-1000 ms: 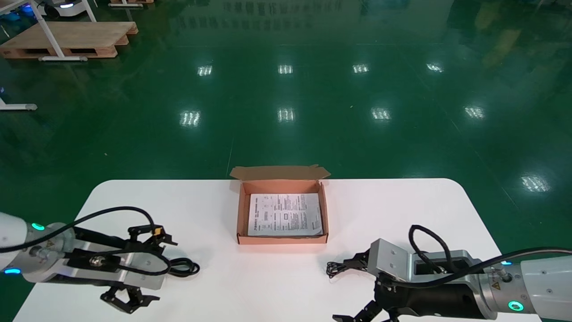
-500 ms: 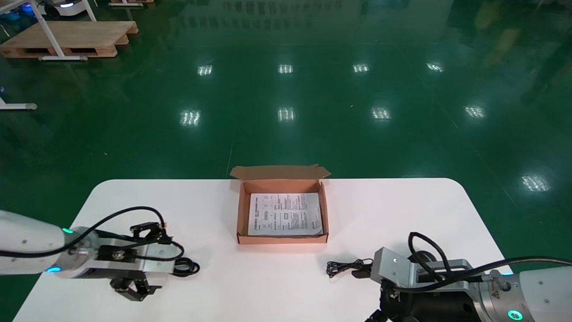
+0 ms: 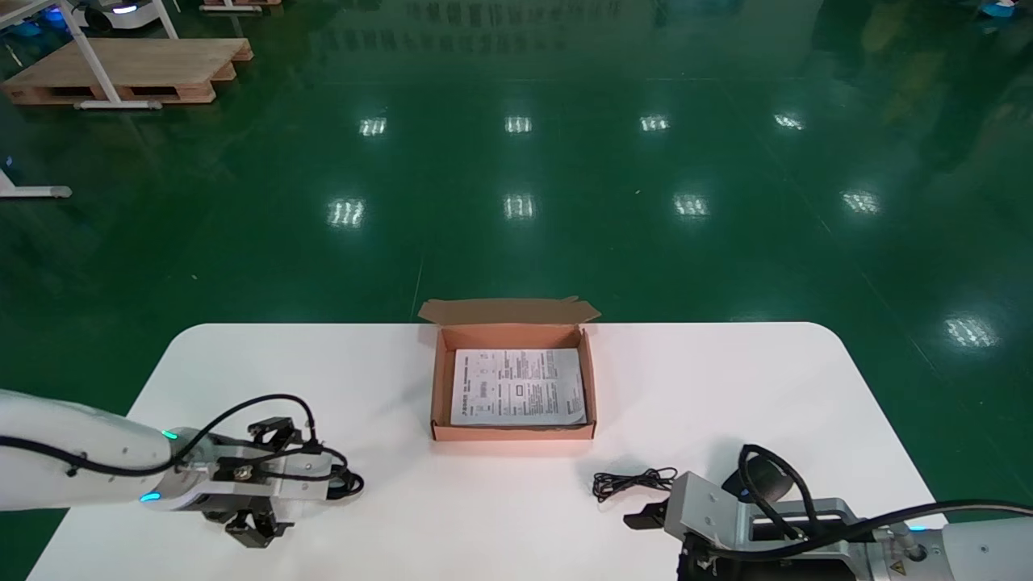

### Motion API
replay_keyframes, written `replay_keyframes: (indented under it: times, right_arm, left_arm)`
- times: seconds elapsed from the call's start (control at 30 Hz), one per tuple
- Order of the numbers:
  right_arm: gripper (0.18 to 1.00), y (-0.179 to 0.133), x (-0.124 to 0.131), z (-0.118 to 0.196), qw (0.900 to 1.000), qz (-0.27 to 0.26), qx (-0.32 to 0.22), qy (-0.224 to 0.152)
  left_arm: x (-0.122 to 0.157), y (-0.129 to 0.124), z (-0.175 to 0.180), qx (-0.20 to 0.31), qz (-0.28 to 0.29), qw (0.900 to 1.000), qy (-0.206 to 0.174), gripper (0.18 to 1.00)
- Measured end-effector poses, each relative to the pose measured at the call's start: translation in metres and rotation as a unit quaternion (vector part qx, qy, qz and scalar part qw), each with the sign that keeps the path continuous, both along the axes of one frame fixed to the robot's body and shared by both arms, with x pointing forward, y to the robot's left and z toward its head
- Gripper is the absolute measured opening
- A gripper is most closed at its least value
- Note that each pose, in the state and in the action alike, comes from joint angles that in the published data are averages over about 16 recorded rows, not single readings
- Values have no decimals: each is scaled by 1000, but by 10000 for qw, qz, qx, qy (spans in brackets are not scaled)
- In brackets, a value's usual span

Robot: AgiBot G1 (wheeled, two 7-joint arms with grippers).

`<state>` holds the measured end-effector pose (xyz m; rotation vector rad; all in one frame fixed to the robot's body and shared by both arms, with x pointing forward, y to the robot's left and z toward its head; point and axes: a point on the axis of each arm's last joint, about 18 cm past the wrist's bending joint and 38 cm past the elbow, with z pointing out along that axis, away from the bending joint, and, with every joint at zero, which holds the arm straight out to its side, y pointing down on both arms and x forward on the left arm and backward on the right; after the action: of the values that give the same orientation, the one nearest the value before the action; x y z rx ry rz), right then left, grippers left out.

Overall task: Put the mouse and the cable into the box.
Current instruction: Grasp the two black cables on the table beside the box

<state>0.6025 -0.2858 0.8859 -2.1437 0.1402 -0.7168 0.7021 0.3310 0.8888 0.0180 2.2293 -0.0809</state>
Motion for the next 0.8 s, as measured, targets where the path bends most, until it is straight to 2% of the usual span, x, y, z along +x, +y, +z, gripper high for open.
replay_keyframes:
  times: [0.5,0.8]
  right_arm:
    - [1001,1,3,-8,10000,-59,-75,11]
    - [1001,11,35,-16,9974,-259,-526,-422]
  left_arm:
    - [5,3,-9,183,153,9997,102,1001]
    - [5,3,-10,217,170,9996,118,1001]
